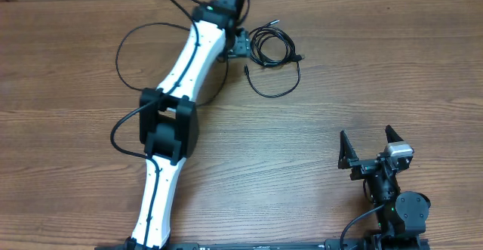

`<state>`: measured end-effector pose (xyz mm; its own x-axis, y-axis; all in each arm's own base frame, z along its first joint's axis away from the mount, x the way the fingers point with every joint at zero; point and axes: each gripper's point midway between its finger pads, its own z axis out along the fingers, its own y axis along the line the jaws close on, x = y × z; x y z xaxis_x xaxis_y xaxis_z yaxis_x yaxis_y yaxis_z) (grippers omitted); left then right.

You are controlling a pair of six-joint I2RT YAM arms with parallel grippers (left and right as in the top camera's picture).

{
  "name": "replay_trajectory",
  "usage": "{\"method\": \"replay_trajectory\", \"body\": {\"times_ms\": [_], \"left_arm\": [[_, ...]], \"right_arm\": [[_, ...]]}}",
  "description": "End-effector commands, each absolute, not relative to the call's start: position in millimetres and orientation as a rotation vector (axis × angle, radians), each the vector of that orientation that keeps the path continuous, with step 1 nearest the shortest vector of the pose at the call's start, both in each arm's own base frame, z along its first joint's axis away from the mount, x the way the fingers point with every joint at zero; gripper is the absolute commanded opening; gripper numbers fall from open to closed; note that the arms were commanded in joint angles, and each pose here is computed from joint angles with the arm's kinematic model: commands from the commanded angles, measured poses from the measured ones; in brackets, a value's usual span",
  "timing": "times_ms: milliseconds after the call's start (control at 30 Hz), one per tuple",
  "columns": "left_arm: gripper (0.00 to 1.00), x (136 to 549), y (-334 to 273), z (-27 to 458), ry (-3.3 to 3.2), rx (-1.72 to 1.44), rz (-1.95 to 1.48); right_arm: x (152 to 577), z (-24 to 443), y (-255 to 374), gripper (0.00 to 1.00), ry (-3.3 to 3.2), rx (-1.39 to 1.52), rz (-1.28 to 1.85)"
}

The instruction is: Untangle cables

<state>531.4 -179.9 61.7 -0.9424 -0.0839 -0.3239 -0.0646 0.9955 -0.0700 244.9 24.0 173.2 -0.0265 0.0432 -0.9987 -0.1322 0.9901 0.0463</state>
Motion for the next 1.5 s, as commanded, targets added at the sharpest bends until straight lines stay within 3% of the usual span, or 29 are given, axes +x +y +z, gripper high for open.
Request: {"method": "replay_trajectory", "body": {"times_ms": [0,167,233,267,433,567,667,700,833,933,1233,1467], "left_arm": [[0.73,526.7,-162.3,35.4,2.833,-0.122,0.031],[0.65,516.7,-153.3,17.3,2.878,-0.099,0.072],[0.51,510.9,-151.7,11.0,2.902,-0.062,0.085],[0.49,508.5,-150.8,8.1,2.911,-0.048,0.093],[0.54,497.4,-154.6,-1.7,2.948,0.068,0.110],[0.54,491.7,-155.7,-6.0,2.965,0.129,0.123],[0.46,483.0,-152.5,-8.1,2.999,0.150,0.143],[0.38,479.2,-151.1,-8.4,3.014,0.160,0.151],[0.23,456.4,-141.1,-9.3,3.109,0.165,0.202],[0.04,438.8,-134.9,-8.2,3.179,0.131,0.242],[0.04,402.6,-134.4,9.7,3.339,0.134,0.217],[0.04,389.6,-132.8,55.9,3.334,0.093,0.187]], "right_arm": [[245.6,169.9,22.7,1.00,1.595,-0.068,0.131],[245.6,169.9,22.7,1.00,1.595,-0.068,0.131],[245.6,169.9,22.7,1.00,1.595,-0.068,0.131],[245.6,169.9,22.7,1.00,1.595,-0.068,0.131],[245.6,169.9,22.7,1.00,1.595,-0.068,0.131],[245.6,169.9,22.7,1.00,1.595,-0.068,0.131],[245.6,169.9,22.7,1.00,1.595,-0.068,0.131],[245.6,169.9,22.7,1.00,1.595,-0.068,0.131],[245.6,169.9,22.7,1.00,1.595,-0.068,0.131],[245.6,169.9,22.7,1.00,1.595,-0.068,0.131],[245.6,169.9,22.7,1.00,1.595,-0.068,0.131],[245.6,169.9,22.7,1.00,1.595,-0.068,0.131]]}}
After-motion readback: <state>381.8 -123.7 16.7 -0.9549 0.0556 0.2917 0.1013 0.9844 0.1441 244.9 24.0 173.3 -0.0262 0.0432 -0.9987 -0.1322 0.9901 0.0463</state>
